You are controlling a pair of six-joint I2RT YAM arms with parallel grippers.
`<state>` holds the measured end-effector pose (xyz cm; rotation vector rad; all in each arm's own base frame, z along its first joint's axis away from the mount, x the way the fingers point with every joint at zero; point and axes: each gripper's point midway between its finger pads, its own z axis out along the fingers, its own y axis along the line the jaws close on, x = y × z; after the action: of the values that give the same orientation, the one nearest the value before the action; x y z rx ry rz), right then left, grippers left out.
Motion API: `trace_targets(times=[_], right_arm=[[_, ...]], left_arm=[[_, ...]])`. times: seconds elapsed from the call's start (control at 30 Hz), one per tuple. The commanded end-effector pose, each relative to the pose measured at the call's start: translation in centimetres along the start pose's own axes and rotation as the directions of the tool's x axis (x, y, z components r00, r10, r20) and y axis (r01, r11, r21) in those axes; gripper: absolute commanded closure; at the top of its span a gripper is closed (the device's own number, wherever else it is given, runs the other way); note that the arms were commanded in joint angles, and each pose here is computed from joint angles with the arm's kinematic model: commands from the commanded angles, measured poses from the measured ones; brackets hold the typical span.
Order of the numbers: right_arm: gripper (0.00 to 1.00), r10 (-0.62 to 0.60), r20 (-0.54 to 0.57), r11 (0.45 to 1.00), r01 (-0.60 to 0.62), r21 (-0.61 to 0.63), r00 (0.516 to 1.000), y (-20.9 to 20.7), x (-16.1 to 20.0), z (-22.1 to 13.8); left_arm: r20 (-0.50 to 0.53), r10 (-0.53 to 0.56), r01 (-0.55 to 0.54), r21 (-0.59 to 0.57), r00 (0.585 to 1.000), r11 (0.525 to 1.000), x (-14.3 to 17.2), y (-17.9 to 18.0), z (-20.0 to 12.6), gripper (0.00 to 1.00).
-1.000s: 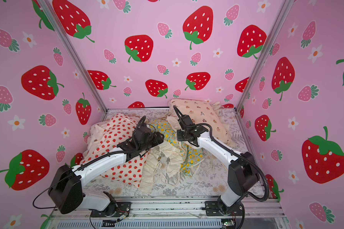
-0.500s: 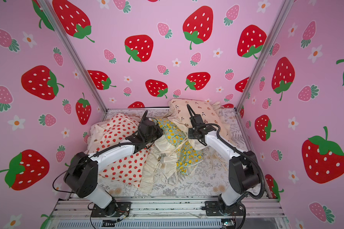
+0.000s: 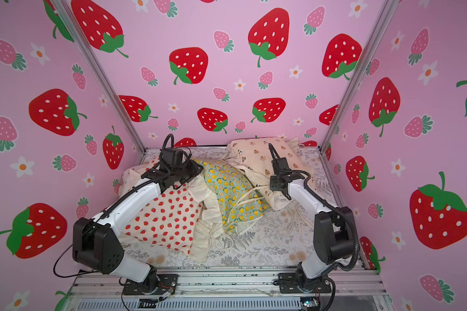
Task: Zip up pillowcases
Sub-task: Adjust the pillowcase at the center of the board.
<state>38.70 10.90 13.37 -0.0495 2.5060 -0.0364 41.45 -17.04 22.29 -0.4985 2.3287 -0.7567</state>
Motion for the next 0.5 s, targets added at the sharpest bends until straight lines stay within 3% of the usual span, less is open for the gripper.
trace_targets(times=[0.0, 0.03, 0.23, 0.33, 0.47], right_arm=[[0.49, -0.021, 0.022, 0.996, 0.023, -0.089, 1.000, 1.0, 0.6, -3.4], [0.42, -0.029, 0.020, 0.995, 0.031, -0.098, 0.999, 1.2, 1.1, -4.3], [0.34, -0.082, 0.008, 0.975, 0.082, -0.208, 0.997, 3.2, 5.0, -9.2], [0.34, -0.113, -0.026, 0.956, 0.101, -0.277, 0.993, 4.9, 7.9, -11.0], [0.35, -0.141, -0.073, 0.929, 0.107, -0.356, 0.987, 7.2, 11.8, -12.3]], left_arm=[[-0.021, 0.084, -0.083, 0.048, 0.996, 0.995, 1.3, -2.5, -3.7, 0.09], [-0.026, 0.100, -0.099, 0.034, 0.995, 0.995, 2.3, -2.3, -4.7, 0.07], [-0.029, 0.164, -0.165, -0.051, 0.986, 0.985, 9.3, -0.4, -9.0, 0.04], [-0.097, 0.138, -0.139, 0.000, 0.986, 0.990, 14.7, -0.4, -8.3, 0.05], [-0.151, 0.116, -0.122, -0.030, 0.982, 0.992, 19.5, 0.9, -6.0, 0.09]])
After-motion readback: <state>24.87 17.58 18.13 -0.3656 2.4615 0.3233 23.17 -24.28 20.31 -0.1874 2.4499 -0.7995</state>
